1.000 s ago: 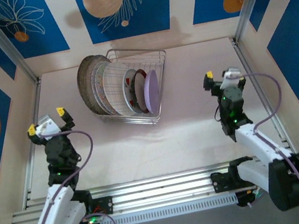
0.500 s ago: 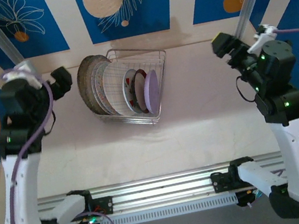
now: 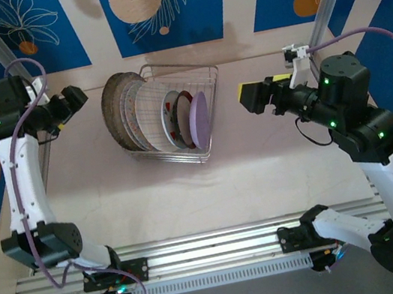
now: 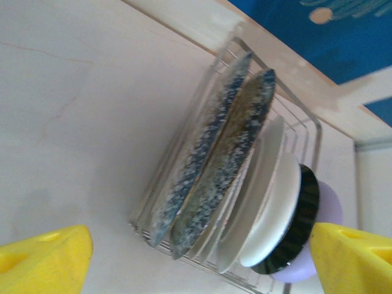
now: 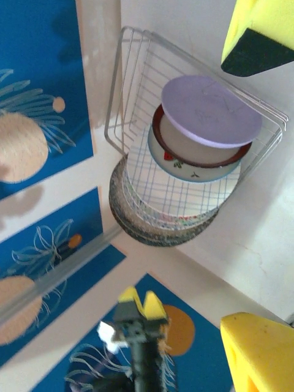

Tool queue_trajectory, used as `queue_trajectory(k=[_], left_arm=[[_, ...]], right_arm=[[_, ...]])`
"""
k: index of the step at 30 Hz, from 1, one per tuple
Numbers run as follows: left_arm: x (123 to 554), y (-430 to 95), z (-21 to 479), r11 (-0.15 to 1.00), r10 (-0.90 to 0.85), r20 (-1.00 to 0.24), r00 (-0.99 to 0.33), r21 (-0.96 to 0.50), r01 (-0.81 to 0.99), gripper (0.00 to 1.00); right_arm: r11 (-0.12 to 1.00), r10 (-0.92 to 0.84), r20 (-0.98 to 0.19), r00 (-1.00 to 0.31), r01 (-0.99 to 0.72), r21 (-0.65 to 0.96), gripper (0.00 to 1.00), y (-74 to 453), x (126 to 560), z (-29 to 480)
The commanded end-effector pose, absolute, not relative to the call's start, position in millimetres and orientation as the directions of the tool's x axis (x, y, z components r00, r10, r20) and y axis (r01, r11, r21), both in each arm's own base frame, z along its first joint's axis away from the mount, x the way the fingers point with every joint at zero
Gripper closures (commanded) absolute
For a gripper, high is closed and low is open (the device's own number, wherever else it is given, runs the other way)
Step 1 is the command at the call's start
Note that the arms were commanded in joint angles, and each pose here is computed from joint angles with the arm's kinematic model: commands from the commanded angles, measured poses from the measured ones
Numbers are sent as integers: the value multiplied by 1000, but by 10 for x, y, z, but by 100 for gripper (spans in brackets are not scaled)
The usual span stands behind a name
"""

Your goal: Unload the plates from the dish rack

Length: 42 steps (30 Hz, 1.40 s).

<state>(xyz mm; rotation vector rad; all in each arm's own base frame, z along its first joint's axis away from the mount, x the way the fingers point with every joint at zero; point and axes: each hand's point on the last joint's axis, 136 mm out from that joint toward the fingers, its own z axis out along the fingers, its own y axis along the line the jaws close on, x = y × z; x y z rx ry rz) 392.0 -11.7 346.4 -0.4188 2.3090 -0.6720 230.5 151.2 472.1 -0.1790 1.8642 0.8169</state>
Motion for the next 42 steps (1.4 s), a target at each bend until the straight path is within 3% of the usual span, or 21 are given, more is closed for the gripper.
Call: queue_trajectory(k=[1, 10, 13, 23, 28, 42], left_arm=[[4004, -363, 3537, 789, -333, -548, -767, -607, 91, 12], [4145, -71, 3361, 886, -221, -637, -738, -448, 121, 20], [4206, -143, 3280, 879, -174, -667, -725, -437, 191, 27], [4281, -157, 3020, 903, -120, -681, -722, -376, 205, 29], [4330, -219, 2910, 890, -105, -694, -712, -385, 244, 37], [4222, -353, 2952, 871, -38, -722, -691, -363, 331, 38]], right_arm=[[687, 160, -879, -449, -589, 426, 0, 1694, 2151, 4710], [664, 143, -886, -441, -621, 417, 0, 1763, 2166, 4724], [663, 156, -890, -428, -622, 415, 0, 1757, 2169, 4751], [613, 205, -888, -411, -653, 444, 0, 1843, 2197, 4813], [602, 184, -887, -424, -665, 442, 0, 1913, 2229, 4816], [608, 169, -882, -440, -658, 444, 0, 1928, 2226, 4766]])
